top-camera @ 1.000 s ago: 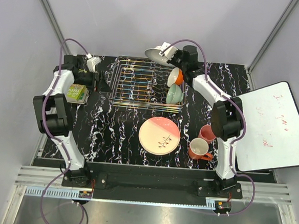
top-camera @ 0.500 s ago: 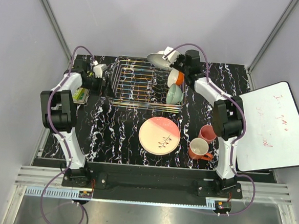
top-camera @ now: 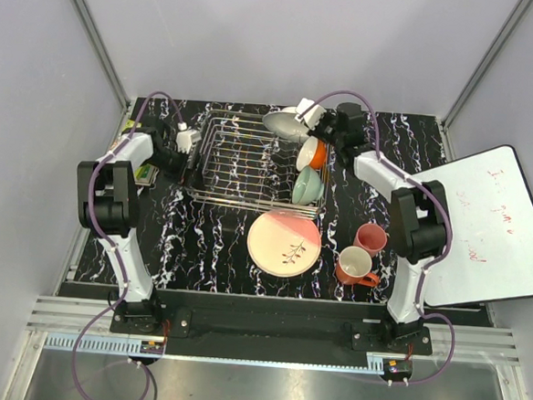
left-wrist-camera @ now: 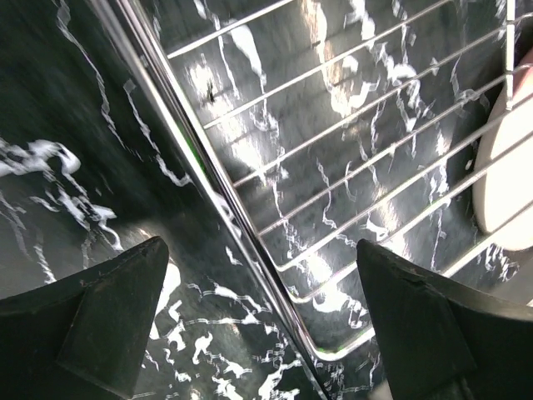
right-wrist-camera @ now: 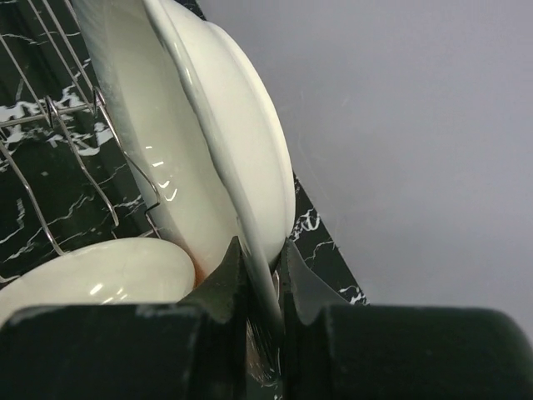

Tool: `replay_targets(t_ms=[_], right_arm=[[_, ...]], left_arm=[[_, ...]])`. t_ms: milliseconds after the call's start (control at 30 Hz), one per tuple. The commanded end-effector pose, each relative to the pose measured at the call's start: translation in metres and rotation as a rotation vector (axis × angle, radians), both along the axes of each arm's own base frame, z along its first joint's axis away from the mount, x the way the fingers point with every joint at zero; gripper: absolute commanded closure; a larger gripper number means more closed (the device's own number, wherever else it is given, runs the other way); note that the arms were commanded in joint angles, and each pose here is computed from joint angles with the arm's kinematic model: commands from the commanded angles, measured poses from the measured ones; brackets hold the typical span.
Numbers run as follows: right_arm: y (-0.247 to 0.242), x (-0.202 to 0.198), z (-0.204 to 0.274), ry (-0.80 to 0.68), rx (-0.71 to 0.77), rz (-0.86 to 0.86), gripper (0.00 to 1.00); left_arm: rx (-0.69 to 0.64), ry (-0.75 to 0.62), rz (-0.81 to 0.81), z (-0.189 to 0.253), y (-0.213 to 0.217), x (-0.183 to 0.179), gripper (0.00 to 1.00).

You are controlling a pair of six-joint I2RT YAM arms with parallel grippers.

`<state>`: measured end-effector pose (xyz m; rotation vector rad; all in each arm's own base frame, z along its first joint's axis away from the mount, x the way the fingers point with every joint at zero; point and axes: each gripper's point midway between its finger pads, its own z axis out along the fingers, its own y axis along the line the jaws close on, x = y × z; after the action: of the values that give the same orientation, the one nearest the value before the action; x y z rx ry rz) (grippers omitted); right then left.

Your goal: Load the mixed dishes into the dish rack

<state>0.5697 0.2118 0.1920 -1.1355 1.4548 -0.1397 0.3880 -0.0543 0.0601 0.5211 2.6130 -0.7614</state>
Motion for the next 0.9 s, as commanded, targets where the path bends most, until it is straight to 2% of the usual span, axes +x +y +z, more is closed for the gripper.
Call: replay_targets(t_ms=[0,233,500,633,767,867], right_arm=[[0.015,-0.036,0.088,-0.123,0.131,0.094,1.00],[0.017,-0.036,0.096,-0.118,0.138,0.105,1.00],[0.026,-0.024,0.077,-0.067,0.165,0.109,1.00],[0.028,-0.025,0.059,-0.038,0.177,0.094,0.92],[0.036,-0.028,0.043,-0.089,0.135,0.073,0.92],[0.044,-0.033,0.034,-0.155,0.081,0.058,0.96]], left_arm=[[0.033,-0.005,-0.060,0.006,0.001,-0.019,0.01],[0.007,0.011,-0.078,0.006,-0.008,-0.030,0.01],[-0.003,0.008,-0.092,0.009,-0.013,-0.037,0.01],[-0.015,0.010,-0.082,0.010,-0.013,-0.036,0.01],[-0.030,0.012,-0.083,0.012,-0.017,-0.035,0.01],[-0.029,0.014,-0.082,0.012,-0.018,-0.034,0.01]])
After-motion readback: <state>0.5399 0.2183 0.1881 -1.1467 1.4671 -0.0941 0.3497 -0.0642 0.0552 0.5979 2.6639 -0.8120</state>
